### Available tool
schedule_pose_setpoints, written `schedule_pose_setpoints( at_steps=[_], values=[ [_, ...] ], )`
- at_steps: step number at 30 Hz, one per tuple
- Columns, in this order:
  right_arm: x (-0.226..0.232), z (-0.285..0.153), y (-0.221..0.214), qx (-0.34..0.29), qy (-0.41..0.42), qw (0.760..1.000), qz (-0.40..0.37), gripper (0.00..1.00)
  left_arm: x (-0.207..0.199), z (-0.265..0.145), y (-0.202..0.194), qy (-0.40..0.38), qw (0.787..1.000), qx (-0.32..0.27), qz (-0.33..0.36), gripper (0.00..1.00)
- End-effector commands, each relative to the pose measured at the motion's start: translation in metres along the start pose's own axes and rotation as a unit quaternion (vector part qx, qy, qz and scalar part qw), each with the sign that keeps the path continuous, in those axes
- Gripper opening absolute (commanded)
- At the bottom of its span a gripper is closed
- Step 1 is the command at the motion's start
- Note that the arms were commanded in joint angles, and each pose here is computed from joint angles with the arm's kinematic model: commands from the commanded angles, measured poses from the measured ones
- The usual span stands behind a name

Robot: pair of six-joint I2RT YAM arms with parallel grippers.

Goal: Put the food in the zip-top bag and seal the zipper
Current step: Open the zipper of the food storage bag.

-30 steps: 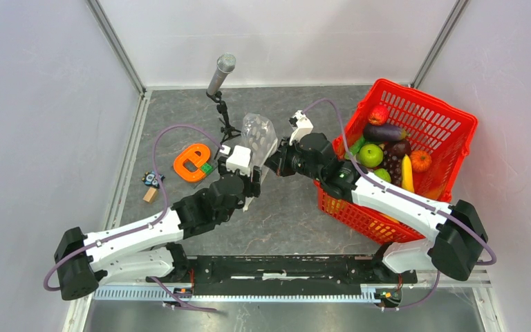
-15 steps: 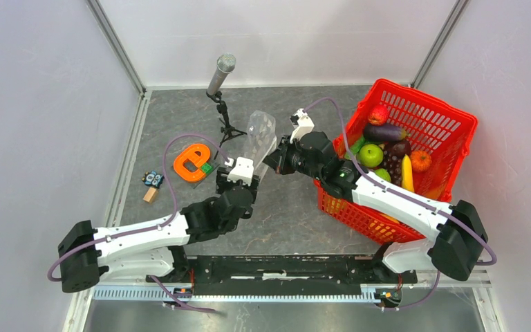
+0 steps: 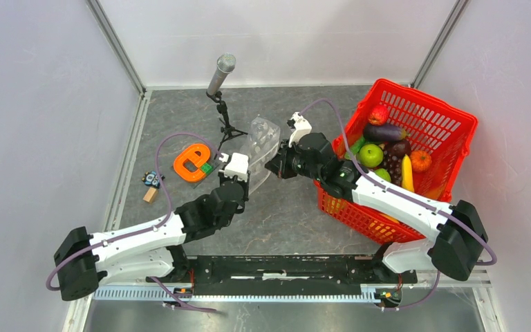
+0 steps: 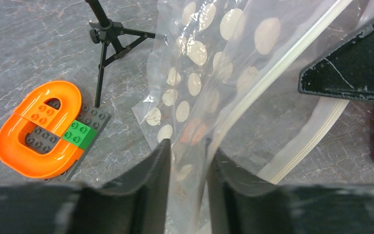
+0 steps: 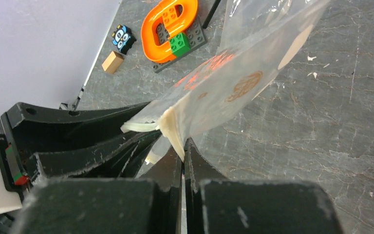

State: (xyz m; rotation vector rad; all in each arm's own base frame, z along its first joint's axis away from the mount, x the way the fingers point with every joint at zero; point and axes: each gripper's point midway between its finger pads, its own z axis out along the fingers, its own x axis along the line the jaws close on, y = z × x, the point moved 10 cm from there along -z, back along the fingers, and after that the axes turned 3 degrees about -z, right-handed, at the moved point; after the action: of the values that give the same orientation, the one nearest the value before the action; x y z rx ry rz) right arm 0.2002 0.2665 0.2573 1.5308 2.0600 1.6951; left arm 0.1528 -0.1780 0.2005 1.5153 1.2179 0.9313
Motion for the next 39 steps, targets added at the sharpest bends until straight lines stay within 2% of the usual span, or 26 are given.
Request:
schedule_pose_setpoints(
  at_steps=[1,3,6,8,14,17,19,24,28,33,36,39],
  values=[
    [0.004,-0.005,0.007,0.0,0.009,1.0,-0.023,0.0,-0.003,0.005,0.011,-0.038,0.999,-0.004,-0.026,0.32],
    [0.002,-0.004,0.005,0.013,0.006,0.999,-0.035,0.0,-0.001,0.006,0.012,-0.038,0.999,0.001,-0.027,0.24],
    [-0.005,-0.003,0.002,0.037,-0.023,0.997,-0.063,0.0,0.001,0.003,0.022,-0.042,0.998,-0.001,-0.038,0.08],
    [-0.009,-0.002,0.0,0.053,-0.036,0.994,-0.083,0.0,0.005,-0.002,0.029,-0.039,0.999,0.003,-0.035,0.02],
    [-0.009,0.0,-0.001,0.08,-0.02,0.99,-0.113,0.0,0.016,-0.014,0.055,-0.006,0.999,-0.001,-0.052,0.02],
    [-0.015,0.003,0.0,0.1,-0.047,0.984,-0.142,0.0,0.022,-0.023,0.07,0.025,0.997,0.014,-0.068,0.02],
    [-0.023,0.006,0.001,0.108,-0.086,0.978,-0.156,0.0,0.019,-0.03,0.076,0.014,0.995,0.038,-0.088,0.02],
    [-0.032,0.014,0.007,0.137,-0.112,0.965,-0.193,0.0,0.019,-0.042,0.071,0.026,0.985,0.122,-0.116,0.02],
    [-0.029,0.022,0.014,0.154,-0.079,0.955,-0.239,0.0,0.011,-0.047,0.058,-0.008,0.974,0.172,-0.144,0.02],
    [-0.029,0.037,0.008,0.182,-0.043,0.949,-0.254,0.0,0.0,-0.036,0.034,-0.017,0.967,0.194,-0.167,0.02],
    [-0.034,0.045,0.002,0.208,-0.051,0.943,-0.256,0.0,-0.002,-0.027,0.029,-0.006,0.967,0.193,-0.168,0.02],
    [-0.037,0.049,0.003,0.203,-0.076,0.942,-0.256,0.02,-0.003,-0.015,0.026,-0.006,0.966,0.195,-0.167,0.02]
  ],
)
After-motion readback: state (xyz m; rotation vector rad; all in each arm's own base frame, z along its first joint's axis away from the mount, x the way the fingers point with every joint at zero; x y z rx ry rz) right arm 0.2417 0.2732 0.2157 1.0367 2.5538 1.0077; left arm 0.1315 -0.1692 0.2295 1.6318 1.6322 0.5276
